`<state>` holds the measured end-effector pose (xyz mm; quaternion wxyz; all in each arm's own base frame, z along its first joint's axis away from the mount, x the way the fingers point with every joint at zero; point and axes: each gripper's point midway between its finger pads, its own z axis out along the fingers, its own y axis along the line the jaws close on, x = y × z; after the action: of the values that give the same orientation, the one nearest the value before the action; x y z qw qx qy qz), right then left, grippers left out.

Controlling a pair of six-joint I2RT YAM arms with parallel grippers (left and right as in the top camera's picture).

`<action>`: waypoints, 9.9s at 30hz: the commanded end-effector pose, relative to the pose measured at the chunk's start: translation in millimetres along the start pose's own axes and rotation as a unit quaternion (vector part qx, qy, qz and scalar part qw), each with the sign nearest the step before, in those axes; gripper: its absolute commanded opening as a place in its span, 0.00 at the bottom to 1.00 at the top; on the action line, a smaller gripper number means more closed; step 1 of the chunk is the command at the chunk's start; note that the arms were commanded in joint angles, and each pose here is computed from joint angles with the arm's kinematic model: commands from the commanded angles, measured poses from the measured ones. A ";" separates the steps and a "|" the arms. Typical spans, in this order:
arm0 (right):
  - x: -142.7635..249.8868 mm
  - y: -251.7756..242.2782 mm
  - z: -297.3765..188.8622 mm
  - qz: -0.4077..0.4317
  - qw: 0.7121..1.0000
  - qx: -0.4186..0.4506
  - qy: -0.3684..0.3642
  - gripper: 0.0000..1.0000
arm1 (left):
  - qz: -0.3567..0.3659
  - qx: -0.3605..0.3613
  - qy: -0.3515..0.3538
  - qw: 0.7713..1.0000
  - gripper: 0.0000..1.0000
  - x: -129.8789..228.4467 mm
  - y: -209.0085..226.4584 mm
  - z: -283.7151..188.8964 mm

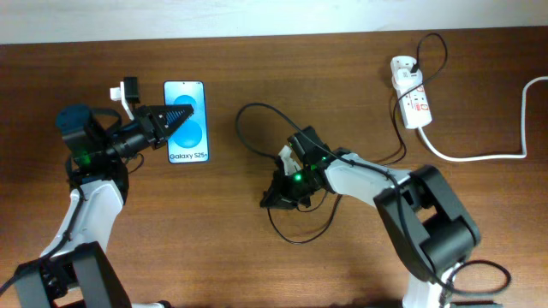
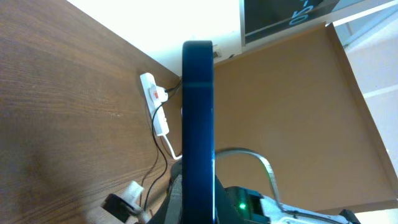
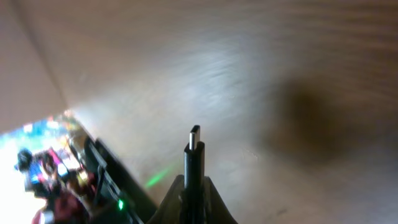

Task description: Plug charger to phone and switch on socket

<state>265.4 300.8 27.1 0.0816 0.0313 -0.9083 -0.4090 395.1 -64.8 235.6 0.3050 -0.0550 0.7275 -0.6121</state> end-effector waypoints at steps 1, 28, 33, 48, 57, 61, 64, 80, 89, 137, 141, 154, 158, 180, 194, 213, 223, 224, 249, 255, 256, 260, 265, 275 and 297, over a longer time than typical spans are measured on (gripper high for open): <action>29.6 85.4 -31.6 -0.209 0.975 -0.082 -0.005 0.04 | 0.037 0.015 0.009 0.999 0.00 0.1 -15.3 -1.1; 2.5 123.9 -77.8 -0.425 0.867 0.158 -0.206 0.04 | -0.124 -0.014 -0.051 0.991 0.00 -12.9 -11.7 28.3; 25.6 141.4 -95.9 -0.434 0.855 0.190 -0.210 0.04 | -0.121 -0.033 -0.046 0.991 0.00 -7.1 -0.3 28.2; 7.8 106.1 -102.7 -0.197 0.956 0.114 -0.186 0.98 | -0.083 -0.015 -0.012 0.996 0.00 3.3 -7.8 28.8; 11.0 97.0 -83.9 0.052 0.989 0.031 -0.136 0.98 | -0.078 -0.022 -0.049 0.995 0.00 -20.0 2.4 -11.1; -25.4 61.0 -75.2 -0.153 0.958 0.158 -0.183 0.98 | -0.076 -0.020 -0.060 0.995 0.00 -27.7 5.1 -33.8; -47.0 51.2 -88.0 -0.203 0.938 0.215 -0.181 0.98 | -0.067 -0.023 -0.075 0.995 0.00 -34.6 8.3 -50.8; -116.3 66.3 -87.3 -0.422 0.739 0.517 -0.089 0.96 | -0.018 -0.048 -0.170 0.984 0.00 -58.8 20.4 -168.3; -111.3 89.0 7.0 -0.522 0.670 0.520 -0.087 0.95 | -0.010 -0.060 -0.215 0.975 0.00 -57.5 20.8 -224.3; -142.0 54.7 35.5 -0.383 0.766 0.496 -0.146 0.42 | 0.003 -0.061 -0.214 0.975 0.00 -56.0 19.9 -228.2; -142.2 41.4 29.6 -0.359 0.785 0.488 -0.129 0.46 | 0.003 -0.060 -0.213 0.975 0.00 -55.6 19.6 -227.9; -135.2 48.0 30.0 -0.367 0.736 0.546 -0.160 0.56 | 0.003 -0.060 -0.213 0.975 0.00 -55.5 19.6 -227.9; -134.4 33.1 39.5 -0.360 0.733 0.558 -0.150 0.54 | 0.004 -0.059 -0.211 0.976 0.00 -55.1 19.2 -227.7; -119.1 103.2 22.6 -0.348 0.819 0.436 -0.133 0.04 | 0.004 -0.059 -0.211 0.976 0.00 -55.0 19.2 -227.6; -46.6 148.6 -94.1 -0.306 0.948 -0.039 0.082 0.05 | 0.006 -0.032 -0.154 0.987 0.00 -48.4 12.9 -186.9; 113.0 193.3 -302.7 -0.340 0.902 0.156 -0.215 0.05 | -0.088 0.008 -0.067 0.994 0.00 -32.1 2.7 -113.6; 43.5 124.5 -152.9 -0.335 0.883 0.061 -0.322 0.04 | -0.064 0.039 -0.058 0.996 0.00 -34.3 -57.5 -29.1; 32.3 129.1 -149.9 -0.328 0.878 0.065 -0.344 0.05 | -0.057 0.049 -0.071 0.995 0.00 -36.4 -66.8 -16.0; 2.7 189.7 -132.2 -0.380 0.778 0.093 -0.492 0.05 | -0.124 0.024 -0.138 0.982 0.00 -32.0 -59.2 51.8; -2.9 193.3 -122.9 -0.385 0.776 0.082 -0.493 0.04 | -0.124 0.024 -0.137 0.982 0.00 -31.9 -59.3 51.8; -3.0 194.0 -123.2 -0.385 0.775 0.081 -0.494 0.04 | -0.124 0.024 -0.137 0.982 0.00 -31.9 -59.3 51.8; -3.3 197.6 -125.5 -0.397 0.766 0.082 -0.498 0.05 | -0.124 0.024 -0.137 0.982 0.00 -31.8 -59.2 51.9; -3.4 199.9 -126.9 -0.401 0.762 0.081 -0.501 0.04 | -0.124 0.025 -0.131 0.983 0.00 -30.0 -60.0 52.4; -8.9 193.2 -124.5 -0.407 0.755 0.105 -0.502 0.04 | -0.124 0.027 -0.123 0.984 0.00 -27.2 -61.0 53.1; -8.3 195.4 -125.2 -0.426 0.745 0.115 -0.501 0.04 | -0.129 0.013 -0.118 0.985 0.00 -24.0 -53.2 53.9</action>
<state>299.4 335.0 249.2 -0.5677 0.2073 -0.7571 -0.2482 431.3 -110.1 271.2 0.2896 -0.2454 0.6678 -0.6403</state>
